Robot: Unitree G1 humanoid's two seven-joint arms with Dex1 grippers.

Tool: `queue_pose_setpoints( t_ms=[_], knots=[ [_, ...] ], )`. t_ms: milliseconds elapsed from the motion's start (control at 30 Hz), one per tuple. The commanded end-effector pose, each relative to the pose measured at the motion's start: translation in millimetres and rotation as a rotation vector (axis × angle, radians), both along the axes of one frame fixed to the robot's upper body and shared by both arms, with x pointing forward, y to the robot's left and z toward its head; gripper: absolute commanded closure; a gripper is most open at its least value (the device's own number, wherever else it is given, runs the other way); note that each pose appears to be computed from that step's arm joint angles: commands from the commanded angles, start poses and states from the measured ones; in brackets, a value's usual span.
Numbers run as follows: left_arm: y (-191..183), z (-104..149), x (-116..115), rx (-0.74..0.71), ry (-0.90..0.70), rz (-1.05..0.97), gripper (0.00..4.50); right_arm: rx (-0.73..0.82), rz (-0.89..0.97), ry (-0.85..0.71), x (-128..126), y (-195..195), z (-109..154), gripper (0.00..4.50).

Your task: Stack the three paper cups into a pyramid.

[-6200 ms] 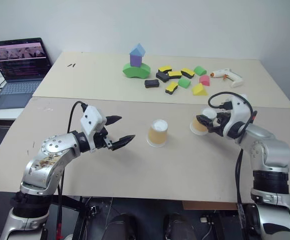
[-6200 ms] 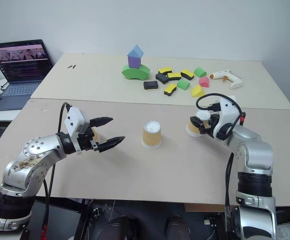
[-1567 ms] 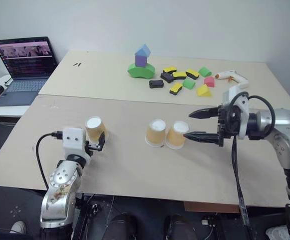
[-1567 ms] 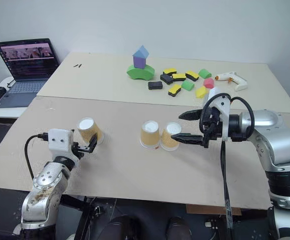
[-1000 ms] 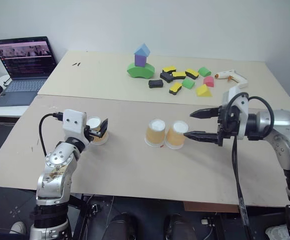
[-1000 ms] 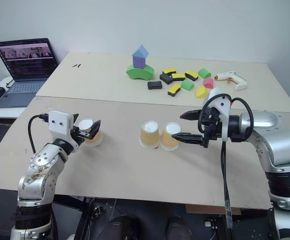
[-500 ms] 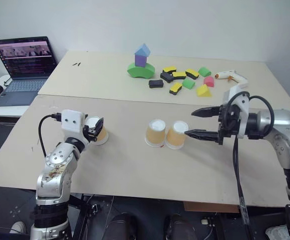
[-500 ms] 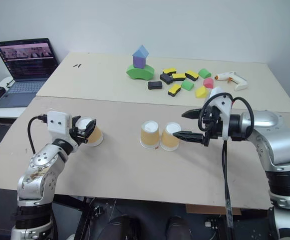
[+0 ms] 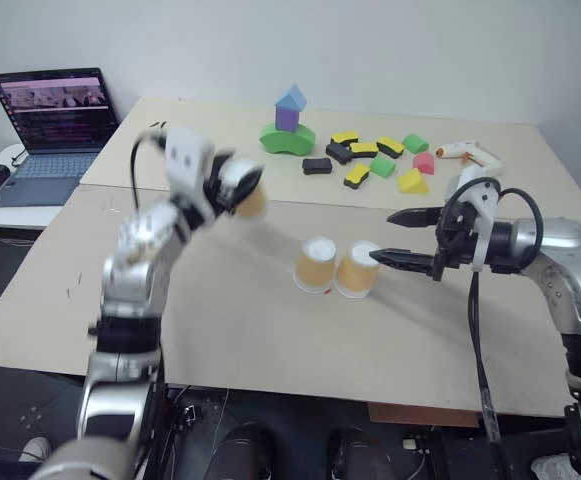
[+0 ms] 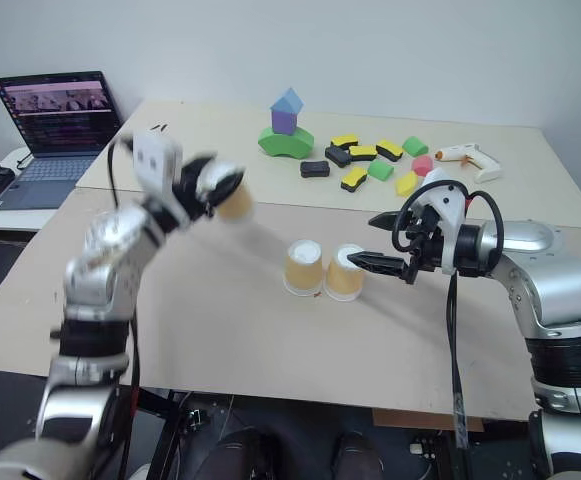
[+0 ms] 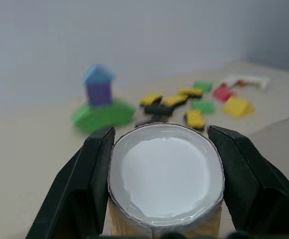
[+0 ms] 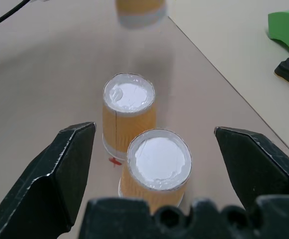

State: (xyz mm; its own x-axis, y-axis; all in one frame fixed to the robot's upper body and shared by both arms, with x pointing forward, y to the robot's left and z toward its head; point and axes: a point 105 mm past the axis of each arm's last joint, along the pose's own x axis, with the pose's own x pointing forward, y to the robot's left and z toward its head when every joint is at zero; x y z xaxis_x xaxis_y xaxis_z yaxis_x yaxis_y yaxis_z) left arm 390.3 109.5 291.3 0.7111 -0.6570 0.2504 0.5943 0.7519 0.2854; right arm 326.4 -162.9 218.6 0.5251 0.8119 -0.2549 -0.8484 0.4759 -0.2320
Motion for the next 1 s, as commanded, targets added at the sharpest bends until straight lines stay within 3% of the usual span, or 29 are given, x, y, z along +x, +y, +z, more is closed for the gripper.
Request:
queue_pose_setpoints(
  t_ms=[33,100,200,300,500,1000],
  knots=[
    [-20,42,1,0.098,-0.072,-0.223,1.98,0.027,-0.053,-0.085,4,-6,17,0.0],
    [-28,61,2,0.115,-0.082,-0.305,1.98,0.033,-0.066,-0.085,3,-6,15,0.0],
    [-41,69,0,0.161,-0.006,-0.464,1.98,0.032,-0.095,-0.089,2,-9,12,0.0],
    [-53,61,7,0.265,0.063,-0.516,1.98,0.048,-0.118,-0.092,-2,-12,12,0.0],
    [-84,41,-2,0.393,0.113,-0.685,1.98,0.047,-0.158,-0.088,-9,-19,6,0.0],
    [-130,5,-22,0.419,0.194,-0.908,1.98,0.024,-0.197,-0.075,-15,-26,-1,0.0]
  ],
)
